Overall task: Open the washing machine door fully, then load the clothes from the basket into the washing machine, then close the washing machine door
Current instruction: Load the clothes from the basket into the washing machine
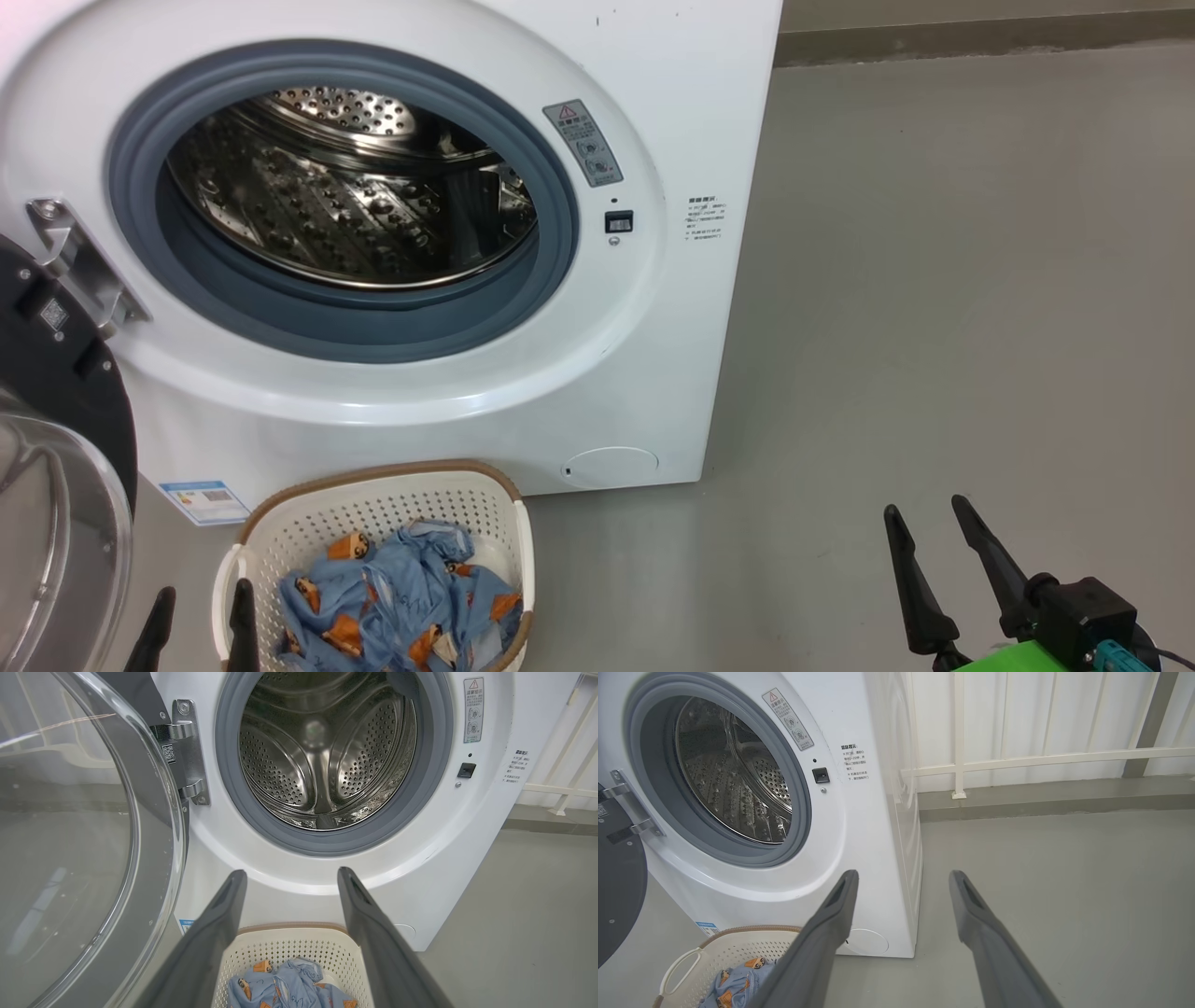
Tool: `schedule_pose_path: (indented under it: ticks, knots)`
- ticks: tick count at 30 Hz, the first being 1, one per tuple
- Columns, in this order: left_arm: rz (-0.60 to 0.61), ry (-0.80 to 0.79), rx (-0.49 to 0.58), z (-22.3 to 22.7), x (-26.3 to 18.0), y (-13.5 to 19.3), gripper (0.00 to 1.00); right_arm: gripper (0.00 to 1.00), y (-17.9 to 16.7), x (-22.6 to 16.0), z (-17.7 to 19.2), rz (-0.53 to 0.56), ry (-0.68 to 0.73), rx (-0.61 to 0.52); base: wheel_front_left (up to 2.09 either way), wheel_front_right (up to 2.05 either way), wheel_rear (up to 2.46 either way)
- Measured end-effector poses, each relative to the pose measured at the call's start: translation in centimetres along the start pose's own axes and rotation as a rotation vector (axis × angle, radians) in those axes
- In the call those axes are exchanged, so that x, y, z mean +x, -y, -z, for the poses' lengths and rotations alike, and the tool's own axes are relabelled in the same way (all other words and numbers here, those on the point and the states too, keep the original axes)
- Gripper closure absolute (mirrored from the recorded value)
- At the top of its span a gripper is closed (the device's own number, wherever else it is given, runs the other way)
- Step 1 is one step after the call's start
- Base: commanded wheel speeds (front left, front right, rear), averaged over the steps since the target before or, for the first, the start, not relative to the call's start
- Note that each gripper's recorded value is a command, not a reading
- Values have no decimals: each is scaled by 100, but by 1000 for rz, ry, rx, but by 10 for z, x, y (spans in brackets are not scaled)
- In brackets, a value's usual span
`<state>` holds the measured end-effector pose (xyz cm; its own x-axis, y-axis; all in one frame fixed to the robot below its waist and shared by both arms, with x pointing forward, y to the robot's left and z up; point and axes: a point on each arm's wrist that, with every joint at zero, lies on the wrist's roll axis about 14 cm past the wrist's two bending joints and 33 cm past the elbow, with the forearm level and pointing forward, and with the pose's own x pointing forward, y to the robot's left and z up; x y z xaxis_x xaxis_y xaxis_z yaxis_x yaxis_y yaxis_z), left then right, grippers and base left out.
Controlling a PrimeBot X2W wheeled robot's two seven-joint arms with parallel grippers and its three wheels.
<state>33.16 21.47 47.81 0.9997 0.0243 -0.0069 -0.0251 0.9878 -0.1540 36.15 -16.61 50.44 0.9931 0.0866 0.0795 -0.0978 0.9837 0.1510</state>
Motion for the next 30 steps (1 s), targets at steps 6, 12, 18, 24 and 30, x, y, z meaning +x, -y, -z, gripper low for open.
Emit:
schedule_pose_path:
  ticks: [6,12,18,24,30]
  knots:
    - [10,-3,-3,1,0,3,0,0,0,0,1,2,-3,1,0,0,0]
    - [20,-7,-4,2,0,7,0,0,0,0,2,2,-6,1,0,0,0]
    - [23,-5,-7,2,0,8,0,0,0,0,2,1,-5,1,0,0,0]
    - [28,-9,-14,3,0,10,0,0,1,-1,2,3,-8,2,0,0,0]
    - [33,-27,-31,9,1,12,0,0,2,-1,8,7,-25,4,0,0,0]
